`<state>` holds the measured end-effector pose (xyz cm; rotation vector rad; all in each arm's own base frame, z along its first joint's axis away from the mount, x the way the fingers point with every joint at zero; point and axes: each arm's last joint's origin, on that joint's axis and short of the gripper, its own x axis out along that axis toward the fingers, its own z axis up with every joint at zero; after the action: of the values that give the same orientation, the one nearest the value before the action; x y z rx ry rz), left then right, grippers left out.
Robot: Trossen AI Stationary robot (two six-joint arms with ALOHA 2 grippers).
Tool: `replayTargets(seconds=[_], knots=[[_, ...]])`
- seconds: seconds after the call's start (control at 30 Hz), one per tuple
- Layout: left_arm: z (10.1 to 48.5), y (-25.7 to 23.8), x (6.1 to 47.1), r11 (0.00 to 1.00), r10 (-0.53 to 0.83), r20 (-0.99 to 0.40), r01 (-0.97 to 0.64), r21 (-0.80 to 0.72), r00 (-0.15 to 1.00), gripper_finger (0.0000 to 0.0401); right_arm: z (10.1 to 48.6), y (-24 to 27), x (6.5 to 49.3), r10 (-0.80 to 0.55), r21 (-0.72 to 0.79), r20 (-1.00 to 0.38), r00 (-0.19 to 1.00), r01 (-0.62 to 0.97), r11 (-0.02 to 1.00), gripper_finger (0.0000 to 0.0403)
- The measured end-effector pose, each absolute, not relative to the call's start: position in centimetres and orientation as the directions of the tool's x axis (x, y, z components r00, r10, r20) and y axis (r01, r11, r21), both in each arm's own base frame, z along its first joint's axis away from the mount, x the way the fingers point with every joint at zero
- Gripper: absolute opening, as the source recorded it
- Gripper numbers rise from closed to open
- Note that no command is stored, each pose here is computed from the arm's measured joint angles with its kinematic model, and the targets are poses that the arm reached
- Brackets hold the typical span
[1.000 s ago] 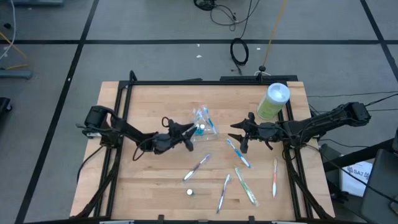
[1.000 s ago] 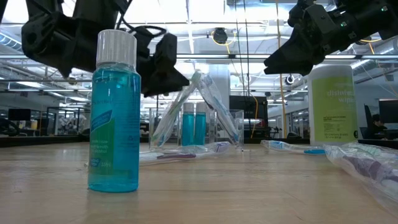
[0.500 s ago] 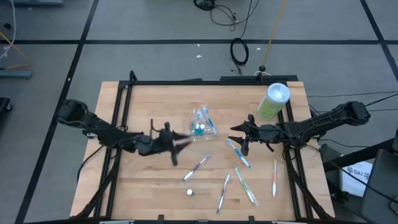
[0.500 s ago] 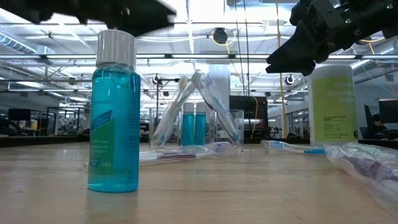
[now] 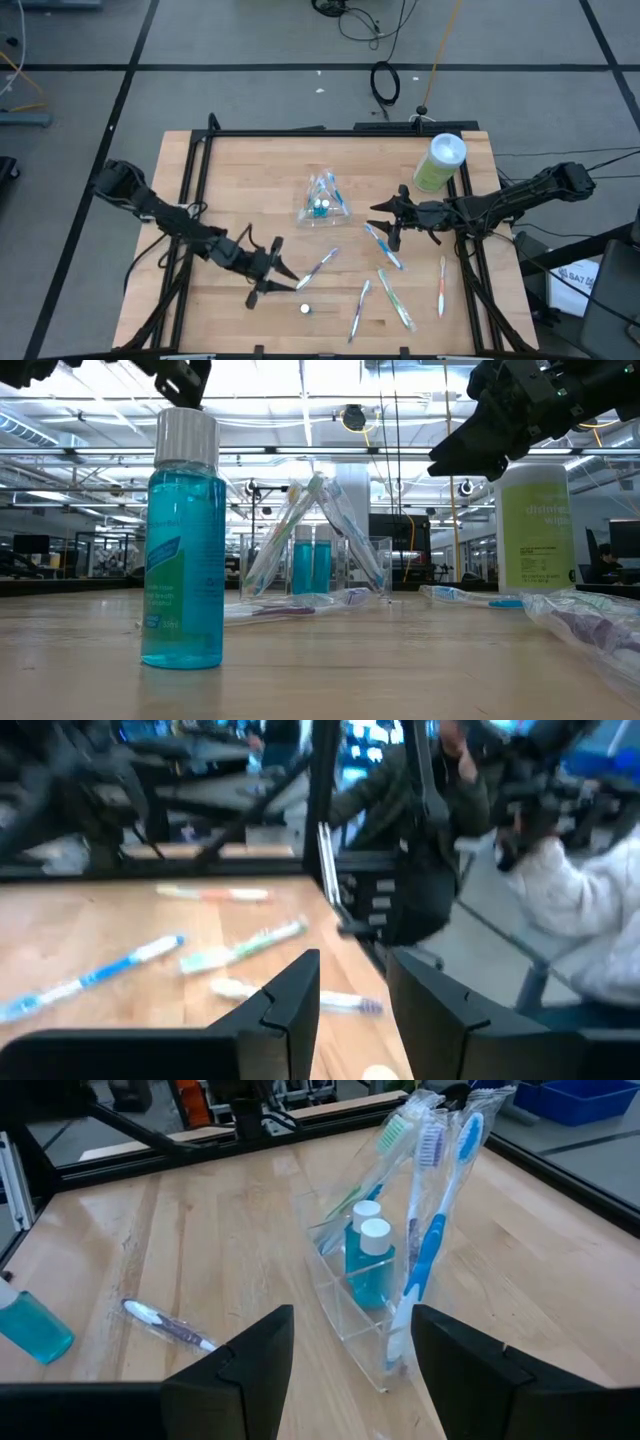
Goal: Pick & Place toothbrushing station
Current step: Put the blue mouthwash into the transparent organizer
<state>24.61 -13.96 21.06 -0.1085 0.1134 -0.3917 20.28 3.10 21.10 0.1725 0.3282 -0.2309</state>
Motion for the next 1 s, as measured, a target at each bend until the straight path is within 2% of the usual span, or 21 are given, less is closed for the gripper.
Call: replayTargets(seconds=[0.33,0.6,0.73,1.0], knots=[[19.3,-17.0,27.4,0.886,-0.464,-0.179,0.449,-0.117,0.868,0.0132,21.3,3.1,20.4,-0.197,0.138,-0.316,0.928,0.251,0.958,0.0196],[18.9,-18.8,29.9,0.874,-0.483,-0.31,0.47,-0.123,0.819,0.0212,21.3,3.1,20.4,-0.197,0.151,-0.314,0.929,0.254,0.955,0.0196],[17.4,-19.3,30.1,0.887,-0.456,-0.362,0.448,-0.111,0.813,0.023,21.6,3.1,20.5,-0.193,0.171,-0.286,0.938,0.249,0.953,0.0196],[15.2,-19.1,30.0,0.932,-0.342,-0.48,0.355,-0.066,0.808,0.0232,21.9,3.2,20.6,-0.19,0.205,-0.259,0.947,0.246,0.947,0.0196]])
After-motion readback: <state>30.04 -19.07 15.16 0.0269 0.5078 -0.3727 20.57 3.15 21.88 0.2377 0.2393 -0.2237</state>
